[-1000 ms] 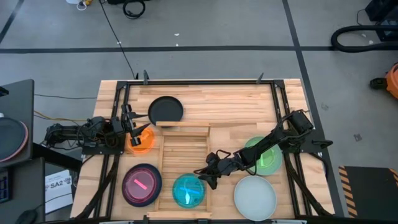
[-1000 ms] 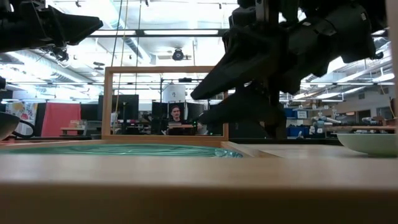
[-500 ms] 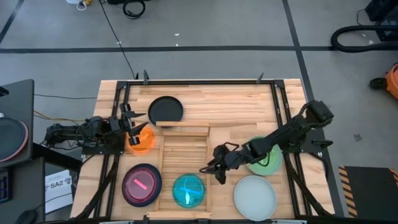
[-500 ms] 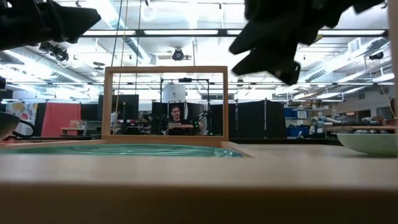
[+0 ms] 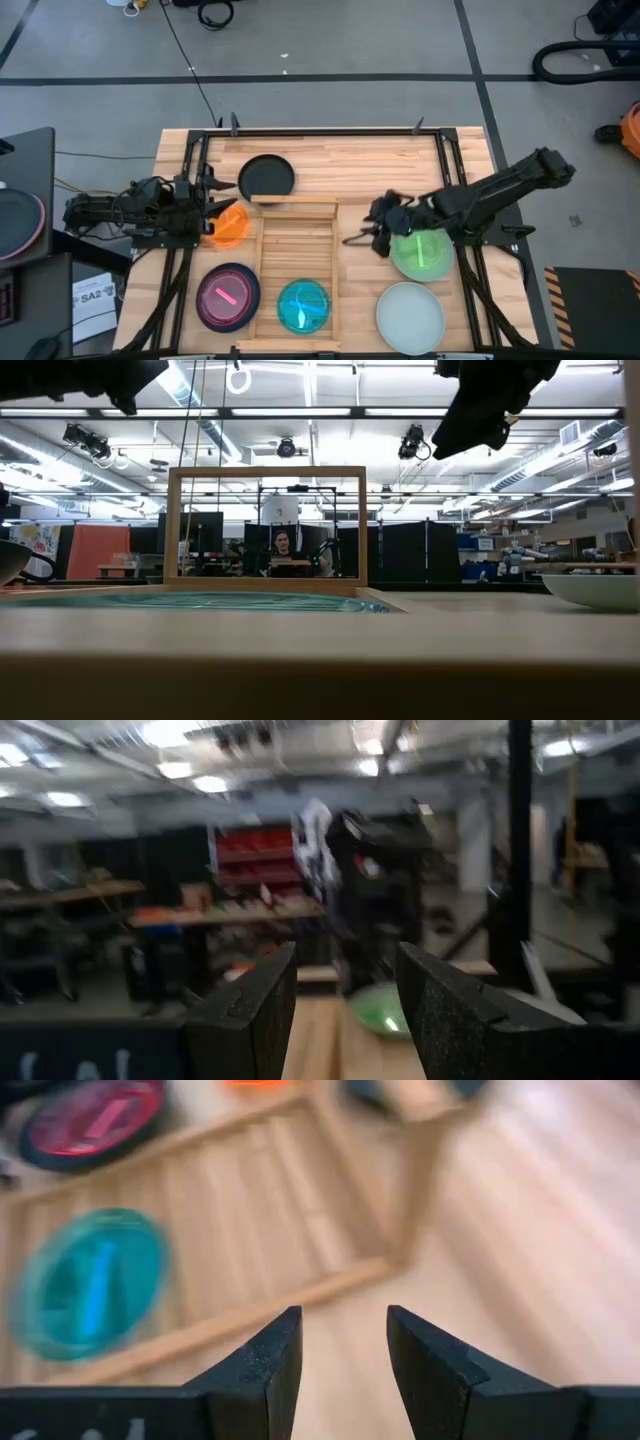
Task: Place and stack plates onto a shelf
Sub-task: Stack the small pink transparent plate on top of the small blue transparent plate on the shelf
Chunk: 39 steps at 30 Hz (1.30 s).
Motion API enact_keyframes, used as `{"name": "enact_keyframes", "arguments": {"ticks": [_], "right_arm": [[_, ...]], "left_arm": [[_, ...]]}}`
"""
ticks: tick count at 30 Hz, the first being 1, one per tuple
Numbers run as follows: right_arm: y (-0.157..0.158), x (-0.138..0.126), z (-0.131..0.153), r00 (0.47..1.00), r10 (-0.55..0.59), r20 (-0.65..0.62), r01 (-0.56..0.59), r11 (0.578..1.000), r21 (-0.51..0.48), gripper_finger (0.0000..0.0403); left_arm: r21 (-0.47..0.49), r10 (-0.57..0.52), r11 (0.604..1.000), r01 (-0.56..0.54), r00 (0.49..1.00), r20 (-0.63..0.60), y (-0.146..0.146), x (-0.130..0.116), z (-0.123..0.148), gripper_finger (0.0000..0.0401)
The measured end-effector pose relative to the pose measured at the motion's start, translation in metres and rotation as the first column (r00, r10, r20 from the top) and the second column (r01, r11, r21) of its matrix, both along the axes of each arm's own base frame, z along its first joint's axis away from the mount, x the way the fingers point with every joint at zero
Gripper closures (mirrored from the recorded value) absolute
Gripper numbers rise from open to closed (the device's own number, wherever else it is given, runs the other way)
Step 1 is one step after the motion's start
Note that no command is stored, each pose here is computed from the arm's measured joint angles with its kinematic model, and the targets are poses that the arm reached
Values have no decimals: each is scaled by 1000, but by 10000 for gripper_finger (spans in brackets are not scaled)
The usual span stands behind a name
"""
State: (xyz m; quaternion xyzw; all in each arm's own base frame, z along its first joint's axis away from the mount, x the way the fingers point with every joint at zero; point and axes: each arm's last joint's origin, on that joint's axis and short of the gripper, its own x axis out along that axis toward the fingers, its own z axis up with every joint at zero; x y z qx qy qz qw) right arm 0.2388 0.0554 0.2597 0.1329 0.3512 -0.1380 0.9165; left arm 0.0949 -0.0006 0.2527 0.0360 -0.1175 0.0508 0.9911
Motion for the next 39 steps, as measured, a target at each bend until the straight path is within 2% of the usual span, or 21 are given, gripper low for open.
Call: {"name": "enact_keyframes", "arguments": {"ticks": [4, 9, 15, 21, 27, 35, 39], "right_arm": [[-24, -13, 11, 999, -46, -19, 45, 998, -46, 250], [-52, -24, 18, 994, -101, -41, 96, 990, -103, 249], [-78, -28, 15, 986, -138, -89, 132, 988, -76, 250], [-95, -32, -3, 981, -149, -122, 145, 989, -42, 250], [-104, -34, -18, 981, -150, -121, 154, 988, 19, 249], [-107, -35, -25, 984, -147, -101, 152, 988, 37, 249], [-107, -34, -25, 985, -147, -94, 151, 988, 37, 249]], "left_arm": [[-17, -110, 994, 109, 987, -116, -4, 7, 18, 225], [-120, -265, 963, 240, 918, -294, -13, 19, 32, 225], [-300, -396, 912, 278, 784, -479, -28, 28, 38, 225], [-439, -497, 858, 265, 644, -582, -47, 35, 28, 225], [-475, -534, 842, 255, 516, -670, -64, 41, 14, 225], [-446, -499, 866, 226, 342, -796, -84, 52, -12, 225], [-426, -475, 877, 222, 271, -837, -94, 59, -24, 225]]}}
